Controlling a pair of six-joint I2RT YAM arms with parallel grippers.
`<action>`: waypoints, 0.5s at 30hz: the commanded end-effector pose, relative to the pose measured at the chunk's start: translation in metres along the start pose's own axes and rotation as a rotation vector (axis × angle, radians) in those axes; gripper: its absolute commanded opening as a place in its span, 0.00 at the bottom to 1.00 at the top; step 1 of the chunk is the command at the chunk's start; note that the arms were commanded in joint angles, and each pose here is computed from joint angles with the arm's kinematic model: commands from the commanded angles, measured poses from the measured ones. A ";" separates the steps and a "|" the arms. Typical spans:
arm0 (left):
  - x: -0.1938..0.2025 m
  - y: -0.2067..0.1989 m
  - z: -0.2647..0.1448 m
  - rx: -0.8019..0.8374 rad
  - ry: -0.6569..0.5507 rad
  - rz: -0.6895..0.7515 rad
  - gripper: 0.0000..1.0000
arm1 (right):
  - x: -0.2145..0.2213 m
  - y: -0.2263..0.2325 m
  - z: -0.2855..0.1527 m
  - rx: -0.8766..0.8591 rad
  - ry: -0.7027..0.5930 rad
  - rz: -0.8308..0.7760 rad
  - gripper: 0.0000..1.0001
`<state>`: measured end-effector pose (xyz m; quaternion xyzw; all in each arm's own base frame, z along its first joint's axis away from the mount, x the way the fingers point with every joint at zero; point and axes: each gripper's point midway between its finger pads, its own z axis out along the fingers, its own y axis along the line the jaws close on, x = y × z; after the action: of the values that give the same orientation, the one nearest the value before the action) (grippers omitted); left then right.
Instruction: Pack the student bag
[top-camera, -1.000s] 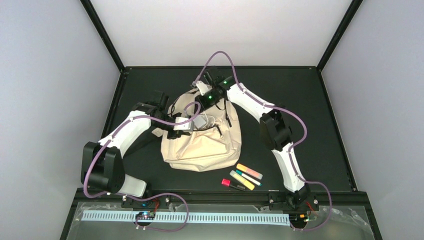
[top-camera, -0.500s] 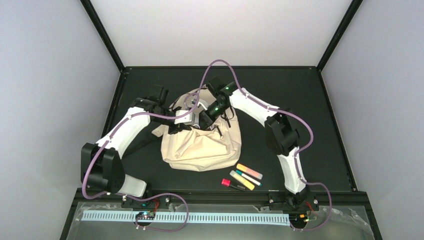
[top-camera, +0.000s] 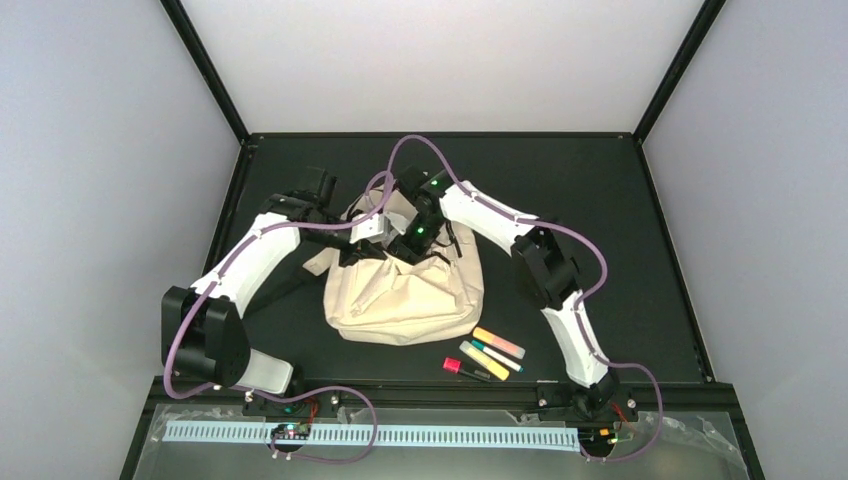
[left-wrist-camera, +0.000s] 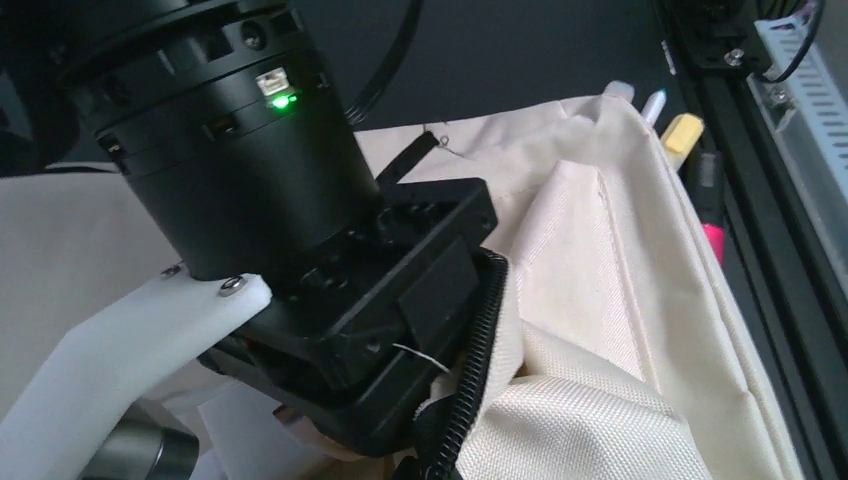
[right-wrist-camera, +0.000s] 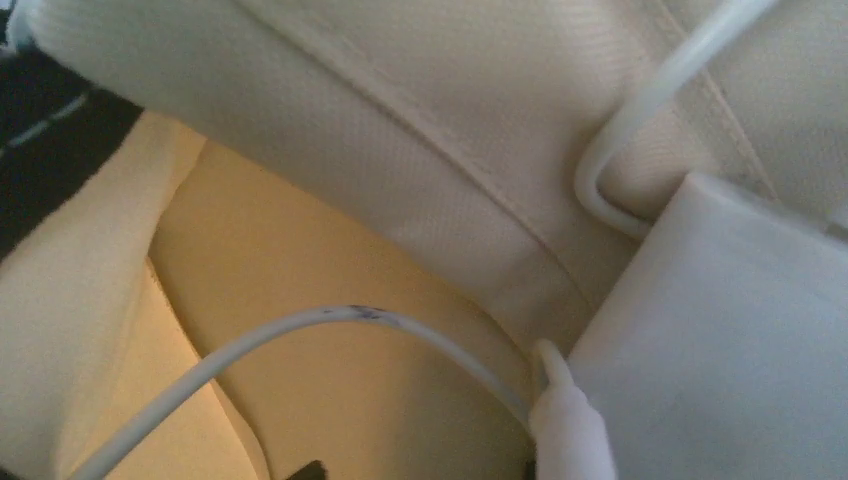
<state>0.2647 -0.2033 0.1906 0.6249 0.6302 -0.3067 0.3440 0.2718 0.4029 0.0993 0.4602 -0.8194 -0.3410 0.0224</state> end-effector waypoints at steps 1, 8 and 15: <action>-0.026 0.018 -0.009 -0.067 -0.080 0.045 0.02 | 0.029 0.006 -0.017 0.108 0.019 0.018 0.60; 0.004 0.000 0.001 -0.039 -0.025 0.009 0.02 | -0.020 0.026 -0.123 0.373 -0.310 -0.079 0.79; 0.028 -0.005 0.005 -0.050 0.059 -0.016 0.06 | -0.001 0.012 -0.172 0.610 -0.355 -0.025 0.87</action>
<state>0.2554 -0.1986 0.1690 0.6142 0.6462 -0.3035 0.3362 0.3095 0.3483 0.2253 0.4269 -0.8463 -0.2261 -0.2244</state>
